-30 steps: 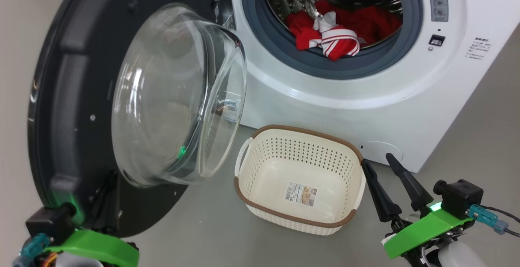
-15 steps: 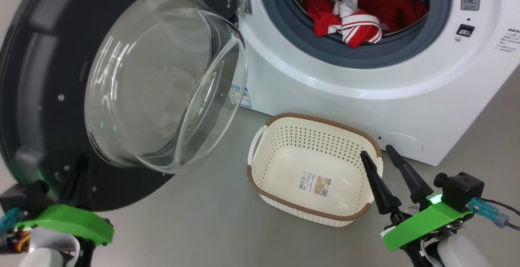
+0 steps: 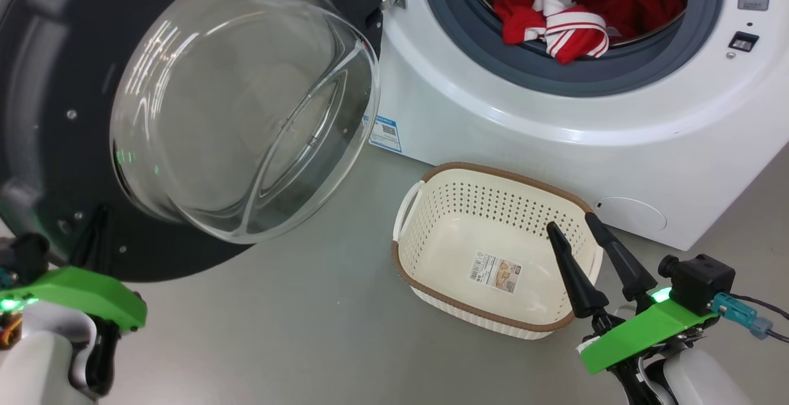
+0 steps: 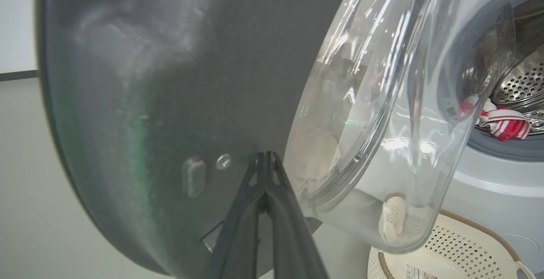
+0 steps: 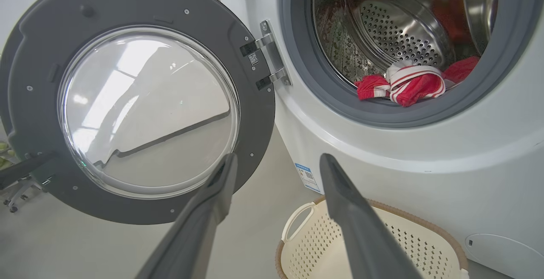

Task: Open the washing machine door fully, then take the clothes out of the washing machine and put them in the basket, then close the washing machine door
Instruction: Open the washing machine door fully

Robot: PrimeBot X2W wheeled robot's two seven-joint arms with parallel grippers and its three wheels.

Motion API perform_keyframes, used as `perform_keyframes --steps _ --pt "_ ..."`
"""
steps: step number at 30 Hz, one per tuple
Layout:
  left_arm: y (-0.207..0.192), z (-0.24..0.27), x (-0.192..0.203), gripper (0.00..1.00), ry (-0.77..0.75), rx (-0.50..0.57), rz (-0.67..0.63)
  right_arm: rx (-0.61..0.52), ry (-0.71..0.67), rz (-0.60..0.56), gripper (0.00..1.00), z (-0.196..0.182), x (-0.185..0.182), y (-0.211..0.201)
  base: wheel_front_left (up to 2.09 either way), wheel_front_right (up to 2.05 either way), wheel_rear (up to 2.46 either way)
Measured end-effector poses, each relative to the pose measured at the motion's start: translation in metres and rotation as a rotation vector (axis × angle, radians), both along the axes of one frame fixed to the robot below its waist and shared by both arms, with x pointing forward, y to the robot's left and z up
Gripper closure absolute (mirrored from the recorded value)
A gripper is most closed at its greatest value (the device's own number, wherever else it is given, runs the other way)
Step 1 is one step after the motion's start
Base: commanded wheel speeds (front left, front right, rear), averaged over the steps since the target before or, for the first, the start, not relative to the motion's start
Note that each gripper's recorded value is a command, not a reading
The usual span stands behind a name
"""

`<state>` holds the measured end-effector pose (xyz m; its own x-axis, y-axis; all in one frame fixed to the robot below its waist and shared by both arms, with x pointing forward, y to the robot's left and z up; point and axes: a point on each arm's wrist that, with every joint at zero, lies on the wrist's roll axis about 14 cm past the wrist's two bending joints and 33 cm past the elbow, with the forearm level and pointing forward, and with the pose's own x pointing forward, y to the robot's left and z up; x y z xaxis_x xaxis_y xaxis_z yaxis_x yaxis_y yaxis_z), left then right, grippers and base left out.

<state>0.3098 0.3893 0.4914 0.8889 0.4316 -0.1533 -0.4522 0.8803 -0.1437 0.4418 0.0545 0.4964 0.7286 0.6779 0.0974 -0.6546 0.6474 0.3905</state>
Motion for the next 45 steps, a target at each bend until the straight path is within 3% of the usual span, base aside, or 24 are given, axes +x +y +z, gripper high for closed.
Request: perform_keyframes --steps 18,45 --pt "0.027 0.002 0.015 1.00 0.025 0.036 0.024 -0.002 0.008 0.009 0.00 -0.005 0.003 0.004 0.00 0.00 0.00" --pt "0.015 0.010 0.020 1.00 -0.040 0.029 -0.015 -0.006 -0.020 -0.041 0.00 0.009 0.002 -0.013 0.00 0.00 0.00"
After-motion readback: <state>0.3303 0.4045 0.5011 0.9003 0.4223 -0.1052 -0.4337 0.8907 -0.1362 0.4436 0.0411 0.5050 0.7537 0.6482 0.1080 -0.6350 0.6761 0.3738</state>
